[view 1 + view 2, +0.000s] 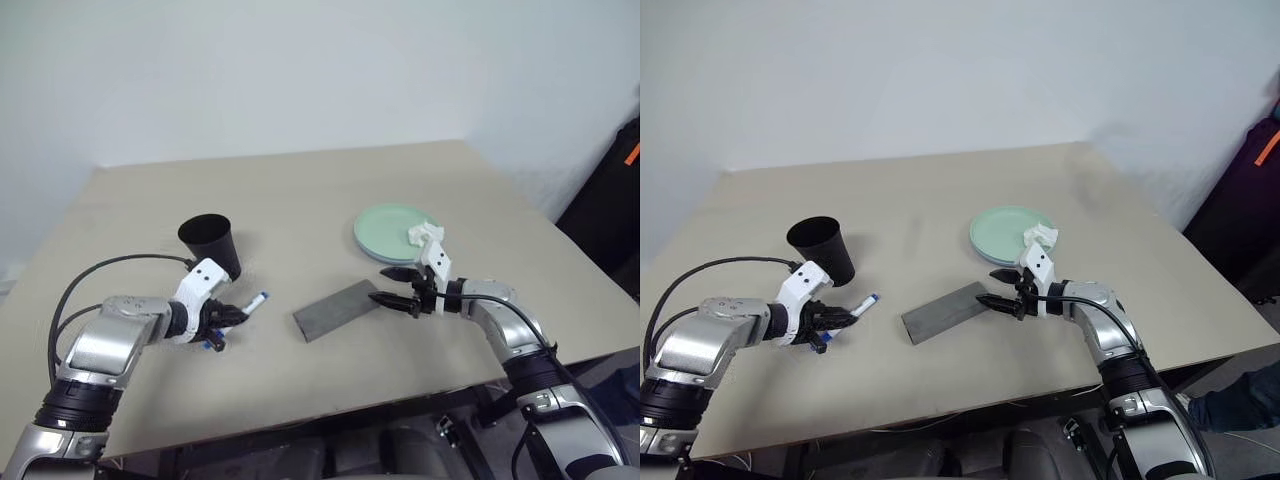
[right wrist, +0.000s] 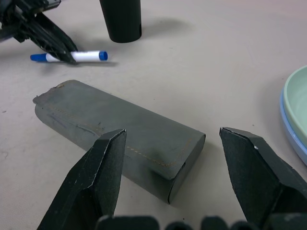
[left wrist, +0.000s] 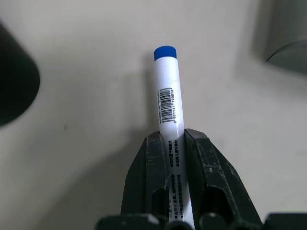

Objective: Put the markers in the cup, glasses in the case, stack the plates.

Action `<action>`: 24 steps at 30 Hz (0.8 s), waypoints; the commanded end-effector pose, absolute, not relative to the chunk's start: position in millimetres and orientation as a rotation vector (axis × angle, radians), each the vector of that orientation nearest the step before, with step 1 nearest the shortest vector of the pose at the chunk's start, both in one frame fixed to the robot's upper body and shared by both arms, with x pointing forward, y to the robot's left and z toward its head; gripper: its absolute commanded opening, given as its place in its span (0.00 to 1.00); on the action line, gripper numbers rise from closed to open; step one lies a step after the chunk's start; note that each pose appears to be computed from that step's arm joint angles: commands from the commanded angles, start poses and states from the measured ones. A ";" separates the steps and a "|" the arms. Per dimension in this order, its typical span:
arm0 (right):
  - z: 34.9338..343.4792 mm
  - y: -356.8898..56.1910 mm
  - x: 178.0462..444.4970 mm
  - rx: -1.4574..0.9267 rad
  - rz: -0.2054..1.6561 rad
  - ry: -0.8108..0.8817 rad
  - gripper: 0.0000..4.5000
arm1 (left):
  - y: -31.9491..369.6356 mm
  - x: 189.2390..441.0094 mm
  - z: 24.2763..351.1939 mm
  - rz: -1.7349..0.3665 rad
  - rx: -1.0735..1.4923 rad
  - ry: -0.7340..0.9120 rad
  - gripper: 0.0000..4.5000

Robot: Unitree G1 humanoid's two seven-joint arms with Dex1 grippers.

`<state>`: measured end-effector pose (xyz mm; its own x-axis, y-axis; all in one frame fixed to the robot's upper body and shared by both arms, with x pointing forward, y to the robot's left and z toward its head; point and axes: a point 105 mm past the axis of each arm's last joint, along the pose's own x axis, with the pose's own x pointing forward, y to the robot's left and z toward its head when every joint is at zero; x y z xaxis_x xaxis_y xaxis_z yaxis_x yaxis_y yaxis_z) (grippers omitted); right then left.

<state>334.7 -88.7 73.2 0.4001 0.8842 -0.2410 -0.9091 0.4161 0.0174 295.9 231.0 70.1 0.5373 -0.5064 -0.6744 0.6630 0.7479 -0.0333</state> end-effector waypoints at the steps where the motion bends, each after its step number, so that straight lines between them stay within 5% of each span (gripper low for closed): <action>1: 94.3 -87.9 339.6 -0.139 1.138 0.149 0.75 | 231.0 307.9 100.8 -0.717 0.257 0.590 0.03; 8: 101.4 -88.2 340.4 -0.141 1.152 0.132 0.75 | 217.6 325.6 166.6 -0.760 0.148 0.210 0.03; 14: 103.3 -89.6 341.4 -0.148 1.153 0.131 0.75 | 239.1 351.7 222.9 -0.508 -0.005 -0.136 0.03; 24: 106.4 -86.0 343.9 -0.165 1.173 0.133 0.75 | 256.9 374.5 213.8 -0.260 0.018 -0.304 0.03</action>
<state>339.9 -87.2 89.3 0.3806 0.8970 -0.2248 -0.9221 0.3865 -0.0188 371.5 255.8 196.6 0.9351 -0.2791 0.2183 0.2850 0.9585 0.0044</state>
